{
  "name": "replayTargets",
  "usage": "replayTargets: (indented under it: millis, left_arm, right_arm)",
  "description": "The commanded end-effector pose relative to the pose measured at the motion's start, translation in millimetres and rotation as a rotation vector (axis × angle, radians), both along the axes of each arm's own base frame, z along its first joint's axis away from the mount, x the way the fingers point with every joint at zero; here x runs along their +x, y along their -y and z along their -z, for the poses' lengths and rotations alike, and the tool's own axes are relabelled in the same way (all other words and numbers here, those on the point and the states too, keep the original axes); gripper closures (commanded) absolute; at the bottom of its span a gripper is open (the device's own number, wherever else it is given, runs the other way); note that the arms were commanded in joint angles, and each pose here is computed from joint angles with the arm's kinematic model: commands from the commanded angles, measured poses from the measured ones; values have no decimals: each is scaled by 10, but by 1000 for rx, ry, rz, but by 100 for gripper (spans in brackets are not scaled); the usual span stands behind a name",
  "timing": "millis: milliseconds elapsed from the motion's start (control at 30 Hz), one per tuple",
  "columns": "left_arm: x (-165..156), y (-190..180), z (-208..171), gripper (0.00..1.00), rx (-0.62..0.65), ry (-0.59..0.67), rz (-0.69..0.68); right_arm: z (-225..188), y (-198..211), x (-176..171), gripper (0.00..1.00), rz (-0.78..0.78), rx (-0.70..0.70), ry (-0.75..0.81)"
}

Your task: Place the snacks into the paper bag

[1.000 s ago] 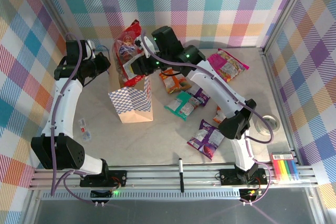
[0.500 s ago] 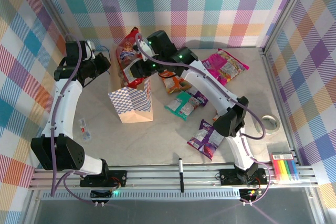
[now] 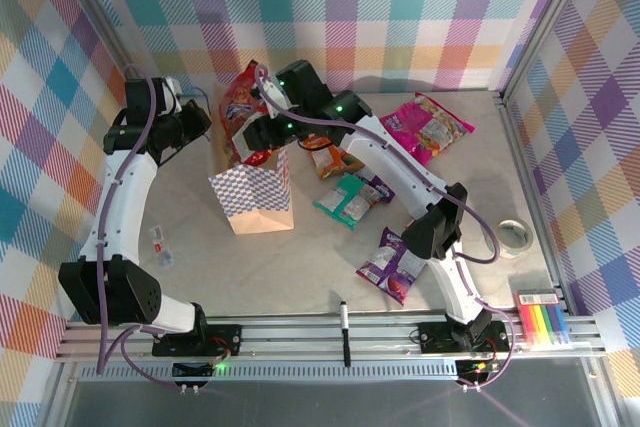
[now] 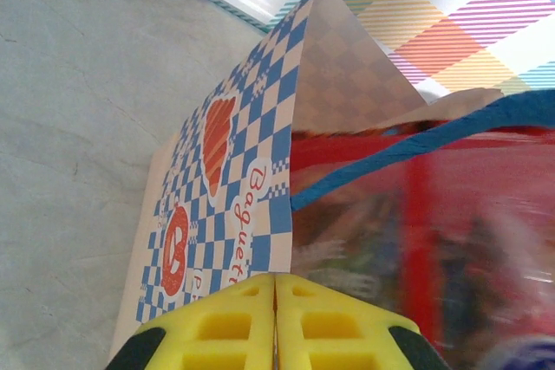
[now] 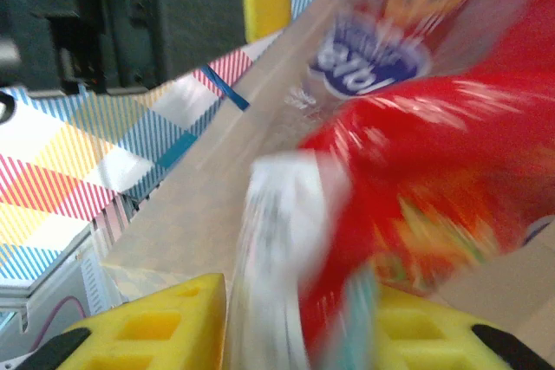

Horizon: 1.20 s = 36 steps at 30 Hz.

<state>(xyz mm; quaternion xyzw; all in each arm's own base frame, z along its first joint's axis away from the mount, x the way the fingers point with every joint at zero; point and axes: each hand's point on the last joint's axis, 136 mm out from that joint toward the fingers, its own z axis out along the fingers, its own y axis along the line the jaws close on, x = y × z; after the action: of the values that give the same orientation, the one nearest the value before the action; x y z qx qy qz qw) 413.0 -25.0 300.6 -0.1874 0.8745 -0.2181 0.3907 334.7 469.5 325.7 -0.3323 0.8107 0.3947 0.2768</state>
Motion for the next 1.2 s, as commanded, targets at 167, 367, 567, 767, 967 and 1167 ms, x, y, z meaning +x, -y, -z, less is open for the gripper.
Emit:
replayTargets:
  millis: [167, 367, 567, 767, 967, 1167]
  left_arm:
    - [5, -20, -5, 92, -28, 5, 3]
    - [7, -1, -1, 92, -34, 5, 10]
    - [-19, 27, -15, 92, -43, 6, 22]
    - [-50, 27, 0, 92, -42, -1, 23]
    - [-95, 50, -9, 90, -43, -6, 35]
    - [-143, 61, 9, 89, -35, -16, 41]
  right_arm:
    - [-760, 96, -176, 52, -51, 117, 167]
    - [-791, 282, -215, 50, -12, 67, 192]
    - [-839, 471, -239, 49, 36, 27, 223]
    - [-880, 709, -294, 49, 87, -7, 267]
    - [-883, 982, -368, 48, 149, -18, 292]
    - [-717, 1428, -326, 46, 277, -27, 231]
